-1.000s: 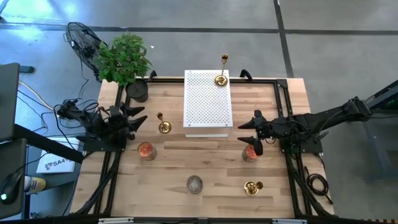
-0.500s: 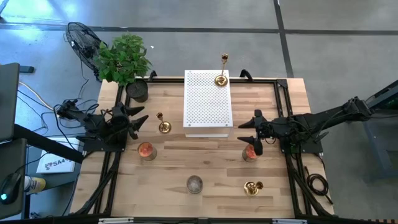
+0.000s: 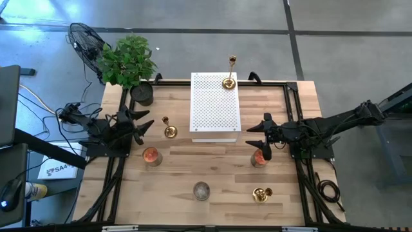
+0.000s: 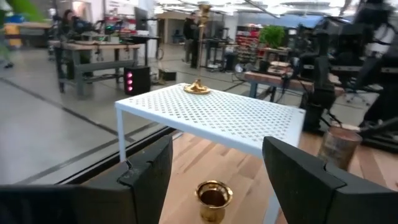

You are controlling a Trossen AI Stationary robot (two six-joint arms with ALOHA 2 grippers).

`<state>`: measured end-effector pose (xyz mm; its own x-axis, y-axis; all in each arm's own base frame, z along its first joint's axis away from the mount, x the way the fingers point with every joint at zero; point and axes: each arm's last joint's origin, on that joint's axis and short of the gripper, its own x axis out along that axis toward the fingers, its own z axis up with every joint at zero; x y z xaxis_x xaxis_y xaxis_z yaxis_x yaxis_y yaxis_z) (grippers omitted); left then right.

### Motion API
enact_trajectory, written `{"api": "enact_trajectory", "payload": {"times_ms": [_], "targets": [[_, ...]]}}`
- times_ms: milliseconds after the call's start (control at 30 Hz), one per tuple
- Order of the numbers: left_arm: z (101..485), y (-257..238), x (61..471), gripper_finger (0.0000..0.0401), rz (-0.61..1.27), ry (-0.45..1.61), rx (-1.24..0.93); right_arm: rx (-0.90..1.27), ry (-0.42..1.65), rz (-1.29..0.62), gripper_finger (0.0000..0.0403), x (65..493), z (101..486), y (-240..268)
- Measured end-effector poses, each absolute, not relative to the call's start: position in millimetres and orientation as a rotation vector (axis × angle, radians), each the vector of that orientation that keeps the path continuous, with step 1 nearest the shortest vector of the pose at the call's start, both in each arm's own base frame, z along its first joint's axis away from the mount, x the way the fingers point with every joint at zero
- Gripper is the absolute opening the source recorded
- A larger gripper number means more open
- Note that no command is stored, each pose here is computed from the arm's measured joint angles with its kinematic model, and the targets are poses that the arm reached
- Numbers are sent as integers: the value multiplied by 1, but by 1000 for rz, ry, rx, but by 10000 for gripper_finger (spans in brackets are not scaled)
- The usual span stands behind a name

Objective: Pick & Place candle stick holders
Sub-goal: Put the left orange scented candle on the shelf

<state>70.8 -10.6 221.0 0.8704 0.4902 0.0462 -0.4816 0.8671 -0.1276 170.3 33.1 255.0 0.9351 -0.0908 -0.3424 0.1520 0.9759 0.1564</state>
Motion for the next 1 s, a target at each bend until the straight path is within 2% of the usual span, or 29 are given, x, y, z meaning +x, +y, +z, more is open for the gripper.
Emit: {"api": "enact_trajectory", "payload": {"times_ms": [133,367,600,800,1000], "targets": [[221,-13,72,286,424,-69,-78,182,339,-133,243,170,255,33],[219,-17,74,391,269,-48,-54,182,338,-139,243,170,255,33],[214,-22,79,380,179,11,-21,183,338,-139,243,170,255,33],[207,-26,79,380,19,94,120,195,335,-149,243,170,255,33],[228,-22,69,379,-1,184,-75,196,335,-150,243,170,255,33]]}}
